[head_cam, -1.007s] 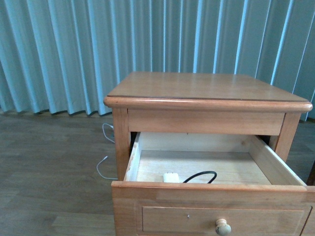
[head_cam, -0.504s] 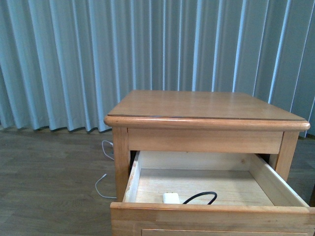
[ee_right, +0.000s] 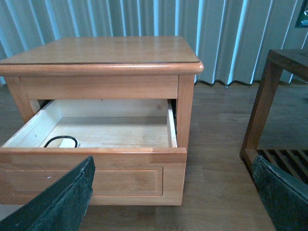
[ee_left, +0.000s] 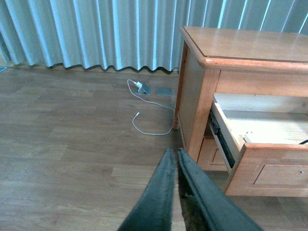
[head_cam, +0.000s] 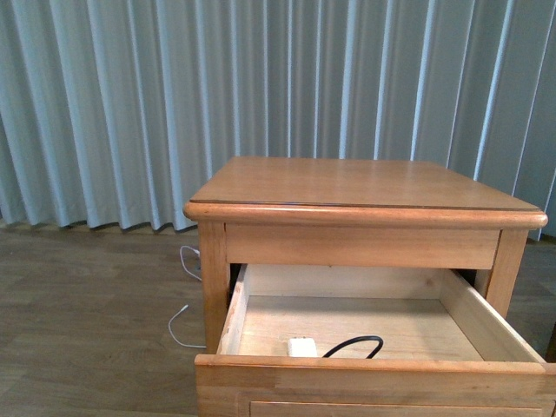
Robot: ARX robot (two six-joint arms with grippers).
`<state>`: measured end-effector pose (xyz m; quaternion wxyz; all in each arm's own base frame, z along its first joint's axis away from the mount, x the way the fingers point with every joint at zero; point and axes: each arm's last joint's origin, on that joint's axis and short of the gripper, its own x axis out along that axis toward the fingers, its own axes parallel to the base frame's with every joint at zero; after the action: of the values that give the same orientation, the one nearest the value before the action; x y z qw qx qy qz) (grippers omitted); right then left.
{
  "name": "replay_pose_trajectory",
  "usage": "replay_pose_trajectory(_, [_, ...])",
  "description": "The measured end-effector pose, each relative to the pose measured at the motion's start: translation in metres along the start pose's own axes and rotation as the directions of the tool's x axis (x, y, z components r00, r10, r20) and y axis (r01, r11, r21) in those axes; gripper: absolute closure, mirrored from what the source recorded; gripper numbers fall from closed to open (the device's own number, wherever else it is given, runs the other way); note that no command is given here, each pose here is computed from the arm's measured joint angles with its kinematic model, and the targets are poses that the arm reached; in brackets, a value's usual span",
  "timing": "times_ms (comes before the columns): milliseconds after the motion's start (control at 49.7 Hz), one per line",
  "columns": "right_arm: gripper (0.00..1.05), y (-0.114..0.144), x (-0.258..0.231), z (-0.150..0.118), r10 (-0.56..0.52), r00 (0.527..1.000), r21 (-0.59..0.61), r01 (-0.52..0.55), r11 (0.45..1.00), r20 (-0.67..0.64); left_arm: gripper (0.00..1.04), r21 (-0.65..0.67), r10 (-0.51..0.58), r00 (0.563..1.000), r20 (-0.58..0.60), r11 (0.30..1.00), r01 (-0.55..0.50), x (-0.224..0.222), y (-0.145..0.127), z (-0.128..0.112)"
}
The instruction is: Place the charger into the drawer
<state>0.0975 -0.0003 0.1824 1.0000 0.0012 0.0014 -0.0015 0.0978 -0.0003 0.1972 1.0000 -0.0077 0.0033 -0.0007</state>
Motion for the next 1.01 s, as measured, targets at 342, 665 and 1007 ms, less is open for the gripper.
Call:
replay_pose_trajectory(342, [0.08, 0.000, 0.000, 0.000, 0.000, 1.000, 0.000, 0.000, 1.000, 0.000, 1.01, 0.008, 0.000, 1.000, 0.000, 1.000, 0.000, 0.000, 0.000, -0.015])
replay_pose_trajectory(665, [0.08, 0.000, 0.000, 0.000, 0.000, 1.000, 0.000, 0.000, 1.000, 0.000, 1.01, 0.008, 0.001, 1.000, 0.007, 1.000, -0.001, 0.000, 0.000, -0.026])
replay_pose_trajectory(1007, [0.08, 0.000, 0.000, 0.000, 0.000, 1.000, 0.000, 0.000, 1.000, 0.000, 1.00, 0.007, 0.001, 1.000, 0.010, 1.000, -0.001, 0.000, 0.001, -0.030])
